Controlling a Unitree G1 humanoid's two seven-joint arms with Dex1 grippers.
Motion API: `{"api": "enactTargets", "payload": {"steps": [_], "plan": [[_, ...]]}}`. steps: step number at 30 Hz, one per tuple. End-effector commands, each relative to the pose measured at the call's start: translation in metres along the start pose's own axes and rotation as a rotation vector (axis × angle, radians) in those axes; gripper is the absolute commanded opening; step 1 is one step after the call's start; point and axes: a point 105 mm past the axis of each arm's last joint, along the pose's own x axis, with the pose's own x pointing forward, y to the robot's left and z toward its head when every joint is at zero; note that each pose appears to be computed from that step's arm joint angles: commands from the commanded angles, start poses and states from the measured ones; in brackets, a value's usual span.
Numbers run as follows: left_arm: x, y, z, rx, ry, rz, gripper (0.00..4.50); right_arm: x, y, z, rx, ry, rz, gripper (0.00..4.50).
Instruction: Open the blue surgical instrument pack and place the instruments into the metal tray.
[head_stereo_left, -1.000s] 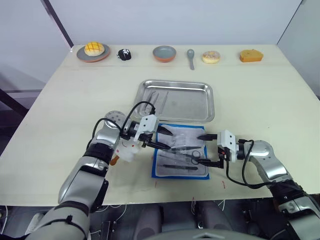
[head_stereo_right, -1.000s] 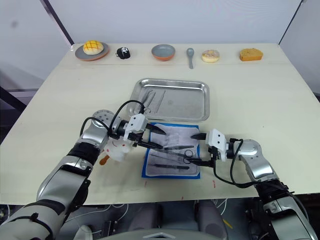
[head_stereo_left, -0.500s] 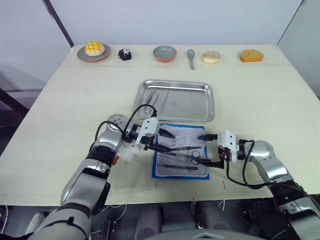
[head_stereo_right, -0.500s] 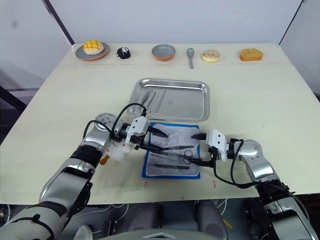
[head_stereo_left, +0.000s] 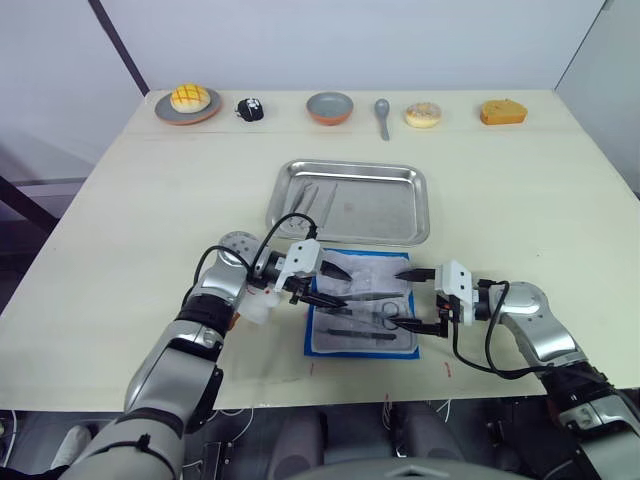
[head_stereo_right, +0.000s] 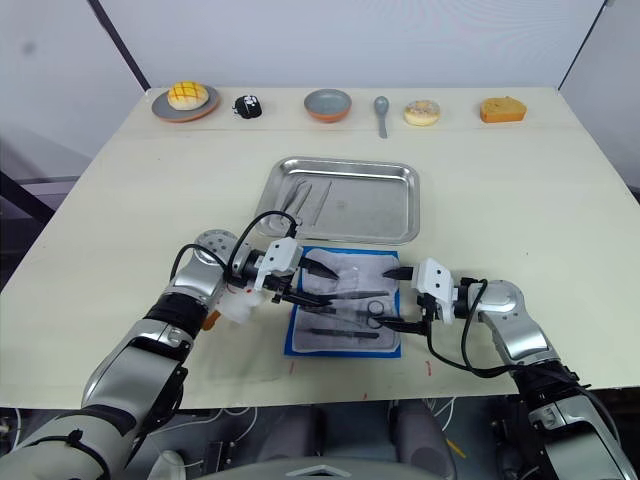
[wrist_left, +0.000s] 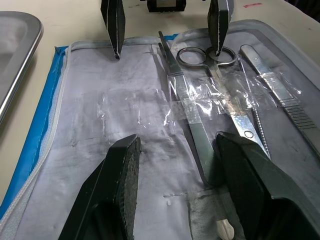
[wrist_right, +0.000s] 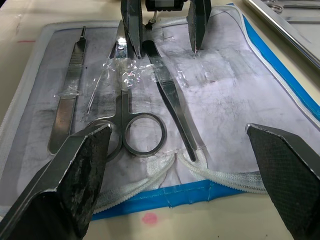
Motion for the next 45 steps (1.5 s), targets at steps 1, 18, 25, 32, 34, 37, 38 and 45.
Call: {"api": "enactTargets", "payload": {"steps": [1, 18, 25, 32, 34, 37, 38, 45], "plan": [[0.003, -0.007, -0.008, -0.029, 0.038, -0.031, 1.28, -0.001, 0.019, -0.040, 0.091, 0.152, 0.045, 4.50], [-0.004, -0.002, 0.003, -0.029, 0.056, -0.011, 0.05, 0.001, 0.020, -0.041, 0.098, 0.149, 0.049, 4.50], [-0.007, 0.004, 0.016, -0.022, 0.097, -0.004, 0.05, 0.003, 0.021, -0.043, 0.102, 0.149, 0.052, 4.50], [-0.010, 0.007, 0.030, -0.001, 0.154, -0.007, 0.05, 0.004, 0.022, -0.043, 0.101, 0.148, 0.057, 4.50], [-0.012, 0.007, 0.031, -0.003, 0.174, 0.004, 0.05, 0.004, 0.022, -0.043, 0.101, 0.149, 0.059, 4.50], [-0.016, 0.005, 0.033, -0.002, 0.221, 0.005, 0.05, 0.005, 0.022, -0.043, 0.101, 0.148, 0.060, 4.50], [-0.017, 0.004, 0.034, -0.003, 0.229, -0.001, 0.05, 0.005, 0.022, -0.043, 0.101, 0.148, 0.060, 4.50], [-0.030, 0.004, 0.047, -0.046, 0.291, 0.002, 0.05, 0.005, 0.022, -0.044, 0.102, 0.150, 0.062, 4.50]]}}
